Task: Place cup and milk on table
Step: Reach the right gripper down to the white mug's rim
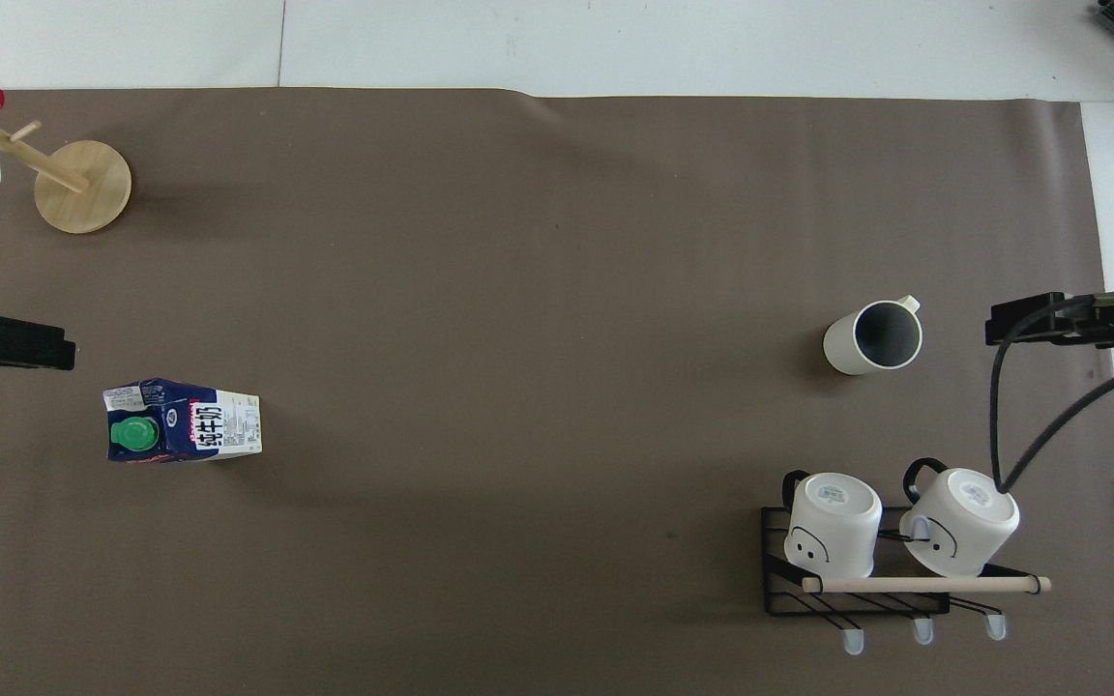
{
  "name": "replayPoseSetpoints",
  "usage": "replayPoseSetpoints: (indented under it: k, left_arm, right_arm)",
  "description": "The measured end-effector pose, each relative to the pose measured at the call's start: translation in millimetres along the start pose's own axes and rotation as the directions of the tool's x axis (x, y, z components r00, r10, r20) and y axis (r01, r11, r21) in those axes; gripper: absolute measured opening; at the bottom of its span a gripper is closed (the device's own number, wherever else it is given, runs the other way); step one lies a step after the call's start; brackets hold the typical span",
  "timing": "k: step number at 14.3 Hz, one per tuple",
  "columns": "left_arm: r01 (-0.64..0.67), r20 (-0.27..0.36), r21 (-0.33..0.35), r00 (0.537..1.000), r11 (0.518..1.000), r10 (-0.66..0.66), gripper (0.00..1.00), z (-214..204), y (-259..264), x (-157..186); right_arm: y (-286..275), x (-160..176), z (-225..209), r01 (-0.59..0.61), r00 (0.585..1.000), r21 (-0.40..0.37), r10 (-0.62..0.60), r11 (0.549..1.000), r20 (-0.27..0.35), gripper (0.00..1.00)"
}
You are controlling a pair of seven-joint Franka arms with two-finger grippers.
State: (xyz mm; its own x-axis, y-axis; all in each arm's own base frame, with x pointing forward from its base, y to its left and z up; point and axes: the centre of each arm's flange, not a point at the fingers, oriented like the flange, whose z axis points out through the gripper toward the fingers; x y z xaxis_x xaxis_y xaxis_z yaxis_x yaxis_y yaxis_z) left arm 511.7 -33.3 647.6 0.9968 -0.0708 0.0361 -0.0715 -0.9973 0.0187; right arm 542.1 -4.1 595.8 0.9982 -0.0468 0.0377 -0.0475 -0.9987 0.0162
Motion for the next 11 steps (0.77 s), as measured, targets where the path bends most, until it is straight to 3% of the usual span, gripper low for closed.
replayPoseSetpoints:
  k: [6,11]
  left_arm:
    - [0.0,0.0,0.0,1.0,1.0,0.0,1.0,0,0,0]
    - [0.0,0.0,0.0,1.0,1.0,0.0,1.0,0,0,0]
  right_arm:
    - [-19,28,94,0.027,0.998,-0.008,-0.026,1.0,0.051,1.0]
    - [-40,39,152,0.02,1.0,-0.009,-0.02,1.0,0.022,1.0]
